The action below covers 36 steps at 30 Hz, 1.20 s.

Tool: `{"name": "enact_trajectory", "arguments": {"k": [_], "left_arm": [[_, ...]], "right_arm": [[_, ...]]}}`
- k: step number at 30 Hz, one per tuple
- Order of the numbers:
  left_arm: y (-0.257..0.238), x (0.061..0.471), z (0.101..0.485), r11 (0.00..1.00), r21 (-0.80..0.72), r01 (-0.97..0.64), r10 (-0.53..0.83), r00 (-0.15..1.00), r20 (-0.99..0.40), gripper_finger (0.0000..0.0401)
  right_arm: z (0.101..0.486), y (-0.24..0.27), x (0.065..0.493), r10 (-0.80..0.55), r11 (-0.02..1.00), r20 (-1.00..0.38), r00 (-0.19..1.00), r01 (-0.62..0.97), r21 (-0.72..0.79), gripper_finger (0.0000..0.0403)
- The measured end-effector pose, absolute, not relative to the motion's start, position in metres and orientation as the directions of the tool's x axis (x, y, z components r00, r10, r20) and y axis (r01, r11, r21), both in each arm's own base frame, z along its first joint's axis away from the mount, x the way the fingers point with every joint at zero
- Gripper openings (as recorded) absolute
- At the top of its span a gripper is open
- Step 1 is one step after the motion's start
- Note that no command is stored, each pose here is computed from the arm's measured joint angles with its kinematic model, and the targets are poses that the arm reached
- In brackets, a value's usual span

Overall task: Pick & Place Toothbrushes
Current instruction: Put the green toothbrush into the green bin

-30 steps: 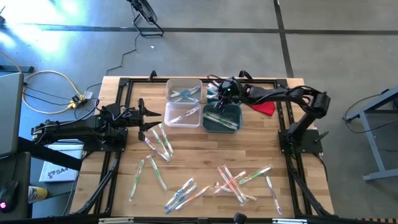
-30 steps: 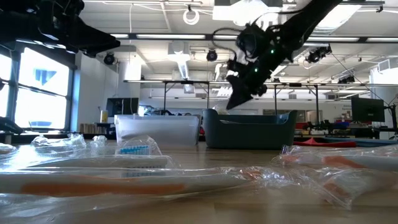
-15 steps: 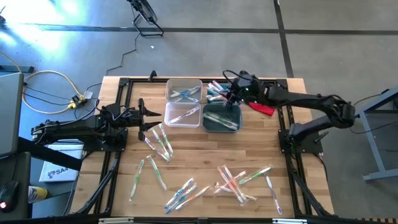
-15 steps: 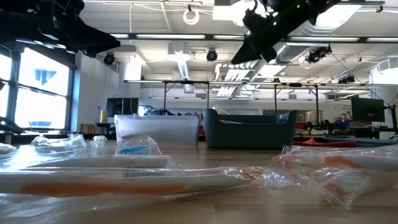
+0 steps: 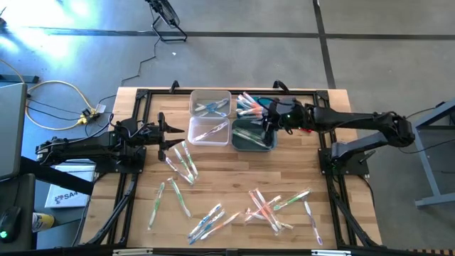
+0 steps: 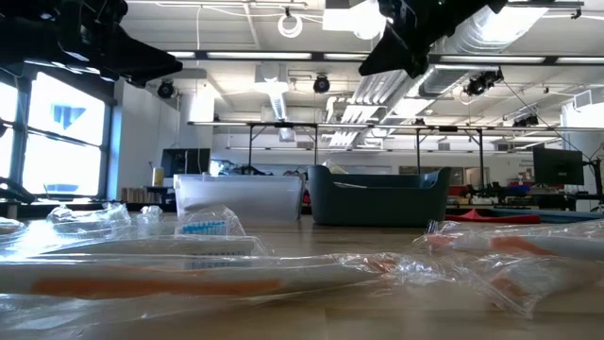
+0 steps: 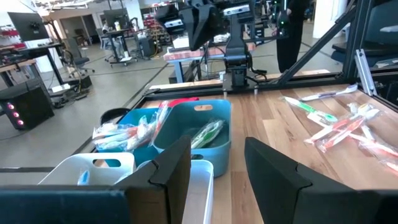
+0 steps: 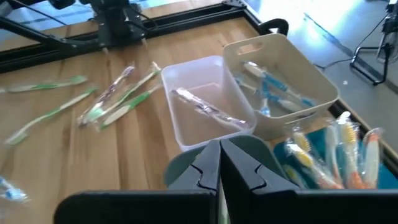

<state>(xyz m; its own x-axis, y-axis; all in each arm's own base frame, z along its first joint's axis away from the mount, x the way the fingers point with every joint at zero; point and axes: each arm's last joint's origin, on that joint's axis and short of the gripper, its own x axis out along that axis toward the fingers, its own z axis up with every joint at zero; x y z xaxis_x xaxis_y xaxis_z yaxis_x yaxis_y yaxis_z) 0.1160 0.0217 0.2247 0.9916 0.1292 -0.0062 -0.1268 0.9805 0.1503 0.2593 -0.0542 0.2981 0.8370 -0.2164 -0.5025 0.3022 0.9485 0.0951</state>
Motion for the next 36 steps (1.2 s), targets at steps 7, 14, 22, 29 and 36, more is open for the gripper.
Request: {"name": "enact_trajectory", "arguments": {"k": [7, 14, 22, 29, 36], "left_arm": [[0.022, 0.116, 0.225, 0.985, 0.113, -0.127, 0.129, 0.992, -0.004, 0.0148], [0.022, 0.116, 0.224, 0.992, -0.022, -0.128, 0.128, 0.992, -0.015, 0.0148], [0.022, 0.116, 0.222, 0.989, -0.075, -0.13, 0.127, 0.991, -0.034, 0.0148], [0.022, 0.116, 0.222, 0.985, -0.112, -0.131, 0.128, 0.991, -0.037, 0.0148], [0.022, 0.116, 0.219, 0.987, -0.09, -0.133, 0.128, 0.99, -0.06, 0.0148]], "right_arm": [[0.296, -0.043, 0.26, -0.18, 0.95, -0.522, 0.834, 0.285, 0.127, 0.0003], [0.296, -0.031, 0.262, -0.146, 0.961, -0.522, 0.841, 0.247, 0.129, 0.0003], [0.296, -0.025, 0.262, -0.075, 0.991, -0.525, 0.848, 0.121, 0.055, 0.0003], [0.292, -0.025, 0.26, -0.048, 0.99, -0.56, 0.827, 0.114, 0.084, 0.0003], [0.289, -0.032, 0.262, -0.087, 0.969, -0.575, 0.814, 0.203, 0.142, 0.0003]]}}
